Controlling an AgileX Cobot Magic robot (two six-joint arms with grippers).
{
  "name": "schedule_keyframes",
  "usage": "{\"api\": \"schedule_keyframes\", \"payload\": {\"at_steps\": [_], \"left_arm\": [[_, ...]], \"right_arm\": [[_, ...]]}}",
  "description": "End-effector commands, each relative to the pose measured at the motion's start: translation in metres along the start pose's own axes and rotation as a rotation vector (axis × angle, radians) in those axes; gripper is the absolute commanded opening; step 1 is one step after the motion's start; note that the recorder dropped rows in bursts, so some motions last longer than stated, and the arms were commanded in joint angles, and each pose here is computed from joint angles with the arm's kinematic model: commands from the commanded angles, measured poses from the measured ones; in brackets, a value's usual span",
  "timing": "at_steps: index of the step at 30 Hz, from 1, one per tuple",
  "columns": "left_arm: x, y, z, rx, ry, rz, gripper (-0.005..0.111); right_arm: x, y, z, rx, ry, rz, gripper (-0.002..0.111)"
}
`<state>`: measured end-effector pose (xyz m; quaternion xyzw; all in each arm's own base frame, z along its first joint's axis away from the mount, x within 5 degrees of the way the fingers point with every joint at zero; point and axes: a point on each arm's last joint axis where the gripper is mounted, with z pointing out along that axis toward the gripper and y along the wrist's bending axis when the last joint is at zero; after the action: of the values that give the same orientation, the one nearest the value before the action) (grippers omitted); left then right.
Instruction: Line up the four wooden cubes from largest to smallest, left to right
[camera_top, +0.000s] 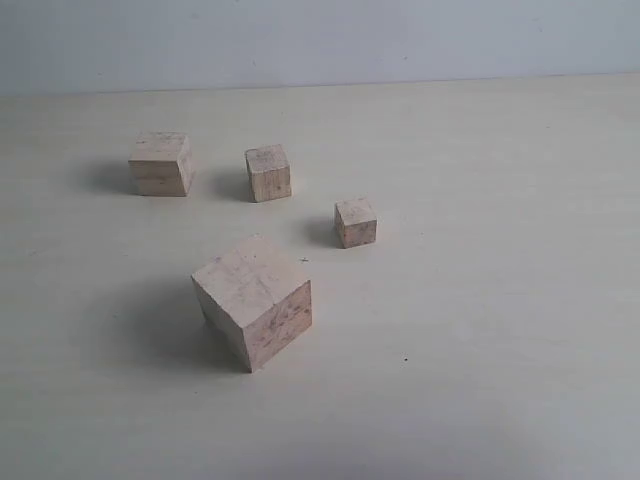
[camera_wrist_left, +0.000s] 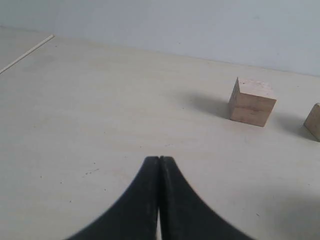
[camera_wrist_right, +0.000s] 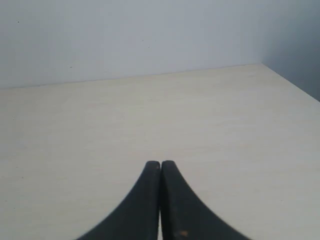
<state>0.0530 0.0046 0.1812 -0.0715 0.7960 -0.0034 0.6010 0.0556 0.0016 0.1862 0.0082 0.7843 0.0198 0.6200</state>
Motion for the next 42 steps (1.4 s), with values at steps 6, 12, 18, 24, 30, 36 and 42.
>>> {"api": "schedule_keyframes", "payload": {"at_steps": [6, 12, 18, 24, 30, 36, 42], "left_arm": [[0.000, 0.000, 0.000, 0.001, -0.012, -0.005, 0.000], [0.000, 0.000, 0.000, 0.001, -0.012, -0.005, 0.000], [0.000, 0.000, 0.000, 0.001, -0.012, -0.005, 0.000], [0.000, 0.000, 0.000, 0.001, -0.012, -0.005, 0.000], [0.000, 0.000, 0.000, 0.001, -0.012, -0.005, 0.000], [0.000, 0.000, 0.000, 0.001, -0.012, -0.005, 0.000], [0.000, 0.000, 0.000, 0.001, -0.012, -0.005, 0.000]], "right_arm": [[0.000, 0.000, 0.000, 0.002, -0.016, 0.004, 0.000], [-0.005, 0.000, 0.000, 0.002, -0.069, 0.004, 0.000], [-0.017, 0.000, -0.002, 0.002, -0.198, 0.007, 0.000], [-0.020, 0.000, -0.003, 0.003, -0.237, 0.004, 0.000], [-0.052, -0.001, -0.018, -0.009, -0.633, 0.048, 0.000], [-0.067, -0.001, -0.031, -0.055, -0.855, 0.141, 0.000], [-0.084, 0.001, -0.035, -0.077, -0.788, 0.196, 0.000]]}}
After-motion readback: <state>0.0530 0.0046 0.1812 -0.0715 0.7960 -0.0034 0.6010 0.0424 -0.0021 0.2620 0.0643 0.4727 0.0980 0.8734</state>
